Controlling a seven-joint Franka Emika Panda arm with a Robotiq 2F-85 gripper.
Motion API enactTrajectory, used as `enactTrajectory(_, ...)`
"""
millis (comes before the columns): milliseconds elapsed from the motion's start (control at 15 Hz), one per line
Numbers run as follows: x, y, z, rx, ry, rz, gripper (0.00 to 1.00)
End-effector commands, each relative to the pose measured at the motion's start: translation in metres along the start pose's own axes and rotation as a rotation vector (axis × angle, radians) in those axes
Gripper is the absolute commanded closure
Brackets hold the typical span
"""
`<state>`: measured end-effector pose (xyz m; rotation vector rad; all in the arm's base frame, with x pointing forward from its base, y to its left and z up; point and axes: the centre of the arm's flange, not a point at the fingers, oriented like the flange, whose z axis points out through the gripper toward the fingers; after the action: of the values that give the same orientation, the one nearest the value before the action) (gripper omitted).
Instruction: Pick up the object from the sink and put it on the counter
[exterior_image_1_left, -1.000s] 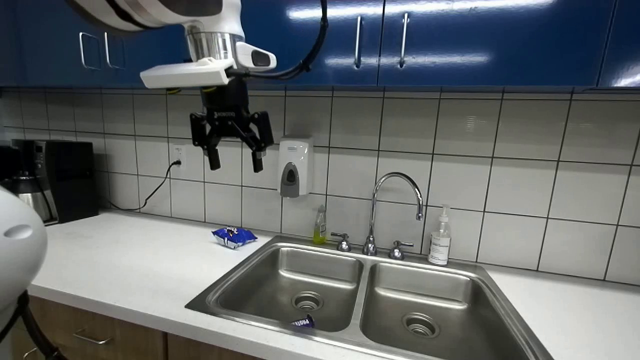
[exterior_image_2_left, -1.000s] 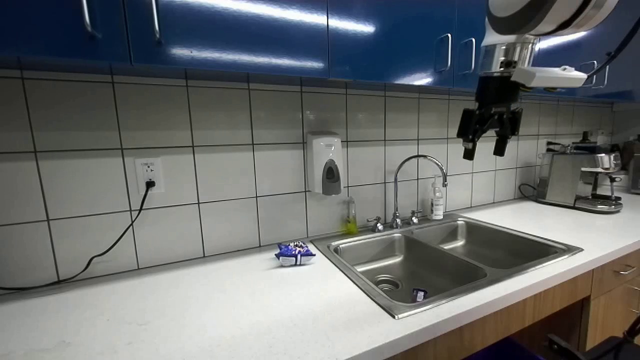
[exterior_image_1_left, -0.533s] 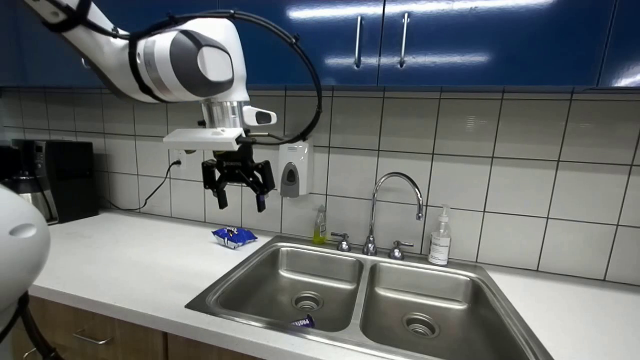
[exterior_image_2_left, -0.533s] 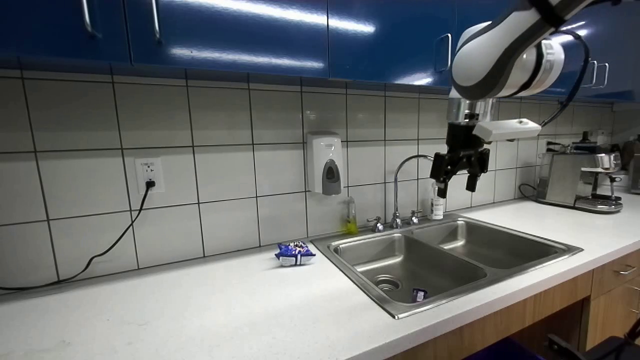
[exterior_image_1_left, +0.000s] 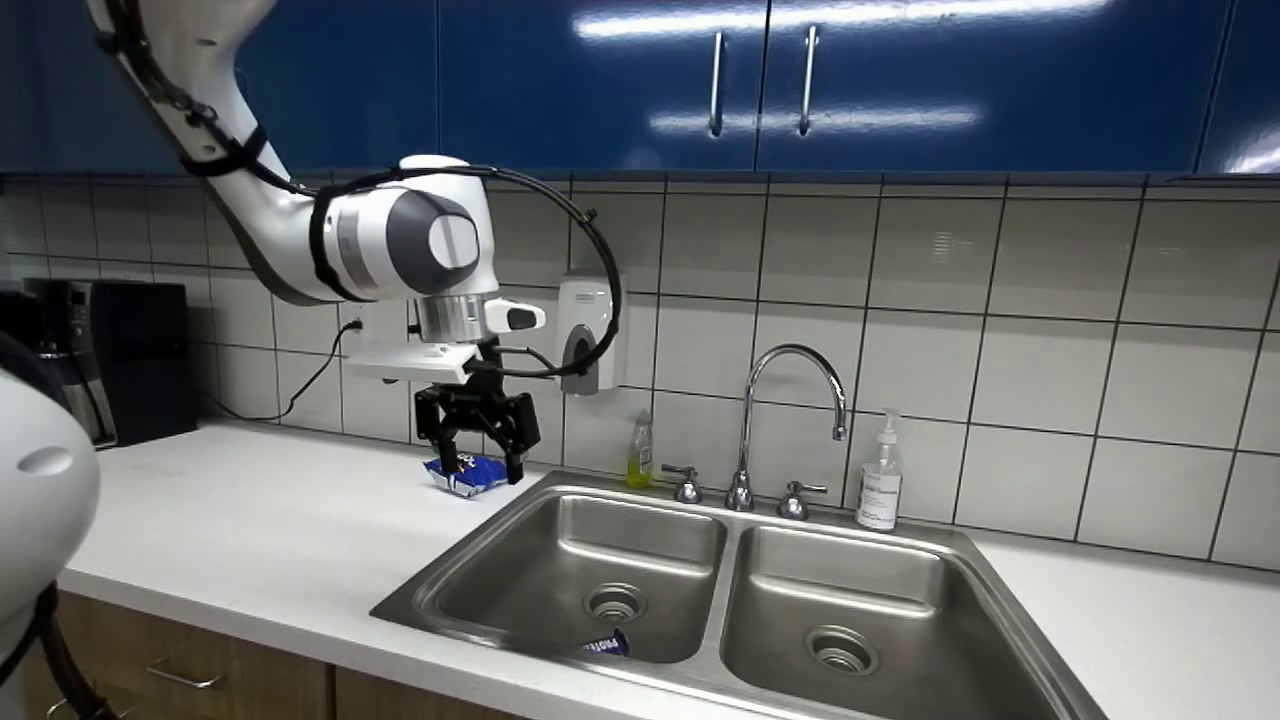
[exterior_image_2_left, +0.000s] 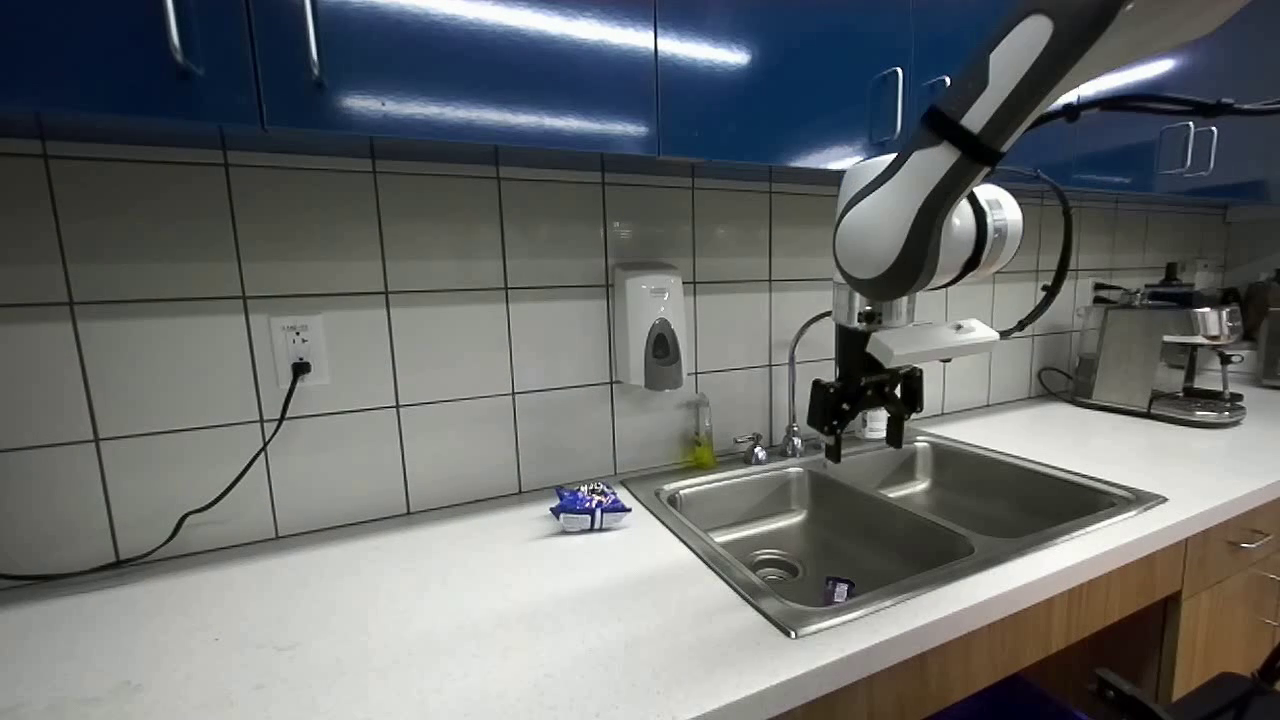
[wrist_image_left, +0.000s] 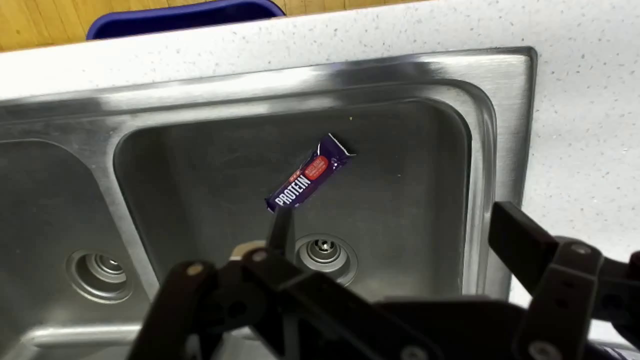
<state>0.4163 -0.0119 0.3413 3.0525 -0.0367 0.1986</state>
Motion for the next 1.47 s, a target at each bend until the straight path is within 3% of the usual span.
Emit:
enactTrajectory(0,0.028,-0.01,0.039,-0.038,-0.045,0.046,0.0)
enactTrajectory(667,0.075,-0.012,0.115,-0.047,-0.09,0.187,0.0)
enactTrajectory(1400,0.112,0.03,0.198,-0.099,-0.107,0.264,0.0)
